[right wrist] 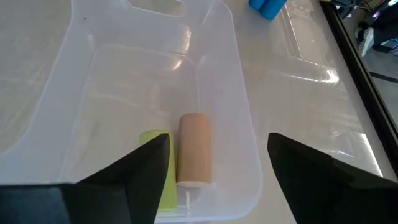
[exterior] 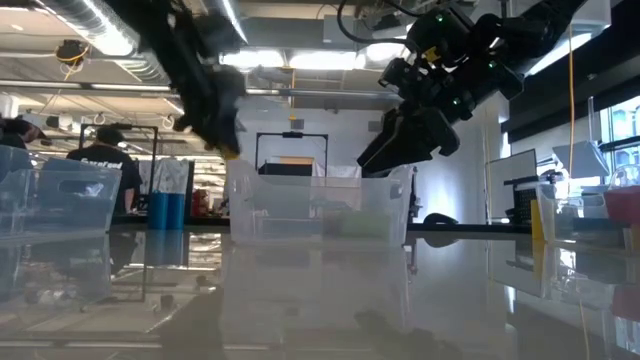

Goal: Sort blocks by size
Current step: Put the yellow cylinder block into the center transparent bin

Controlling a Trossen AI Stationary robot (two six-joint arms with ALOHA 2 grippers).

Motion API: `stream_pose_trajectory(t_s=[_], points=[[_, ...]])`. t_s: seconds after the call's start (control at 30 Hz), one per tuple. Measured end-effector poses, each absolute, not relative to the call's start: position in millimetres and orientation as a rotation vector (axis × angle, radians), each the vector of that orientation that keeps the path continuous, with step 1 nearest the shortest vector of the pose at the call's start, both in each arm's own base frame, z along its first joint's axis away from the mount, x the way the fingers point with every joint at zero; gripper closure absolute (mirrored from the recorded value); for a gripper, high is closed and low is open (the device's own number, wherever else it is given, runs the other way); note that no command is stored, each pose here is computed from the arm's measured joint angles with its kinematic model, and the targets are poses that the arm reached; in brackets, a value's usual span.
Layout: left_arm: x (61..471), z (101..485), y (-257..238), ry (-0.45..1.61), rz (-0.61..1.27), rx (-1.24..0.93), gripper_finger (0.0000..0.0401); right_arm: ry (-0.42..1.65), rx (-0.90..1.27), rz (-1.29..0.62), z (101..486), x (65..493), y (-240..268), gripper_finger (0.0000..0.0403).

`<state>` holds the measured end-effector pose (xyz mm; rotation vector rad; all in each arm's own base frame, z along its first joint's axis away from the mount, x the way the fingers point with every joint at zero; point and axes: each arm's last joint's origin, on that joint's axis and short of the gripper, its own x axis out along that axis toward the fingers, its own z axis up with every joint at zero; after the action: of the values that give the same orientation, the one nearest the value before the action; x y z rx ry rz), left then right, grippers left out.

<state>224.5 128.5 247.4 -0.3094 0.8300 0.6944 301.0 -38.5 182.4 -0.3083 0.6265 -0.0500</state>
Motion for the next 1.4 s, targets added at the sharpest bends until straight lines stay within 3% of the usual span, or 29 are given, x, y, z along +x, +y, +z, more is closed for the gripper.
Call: stream_pose_trajectory(t_s=[0.37, 0.8, 1.07, 1.4], points=[[262, 277, 54, 0.510, 0.376, -0.161, 0.0263, 0.626, -0.300, -0.052, 182, 301, -39, 0.0127], [272, 287, 17, 0.403, 0.232, -0.119, 0.0263, 0.626, -0.299, -0.060, 182, 301, -39, 0.0127], [277, 281, 10, 0.421, 0.220, -0.122, 0.0262, 0.624, -0.312, -0.055, 183, 301, -39, 0.0127], [302, 236, 11, 0.589, 0.266, -0.090, 0.0262, 0.630, -0.321, -0.080, 183, 301, -40, 0.0127]])
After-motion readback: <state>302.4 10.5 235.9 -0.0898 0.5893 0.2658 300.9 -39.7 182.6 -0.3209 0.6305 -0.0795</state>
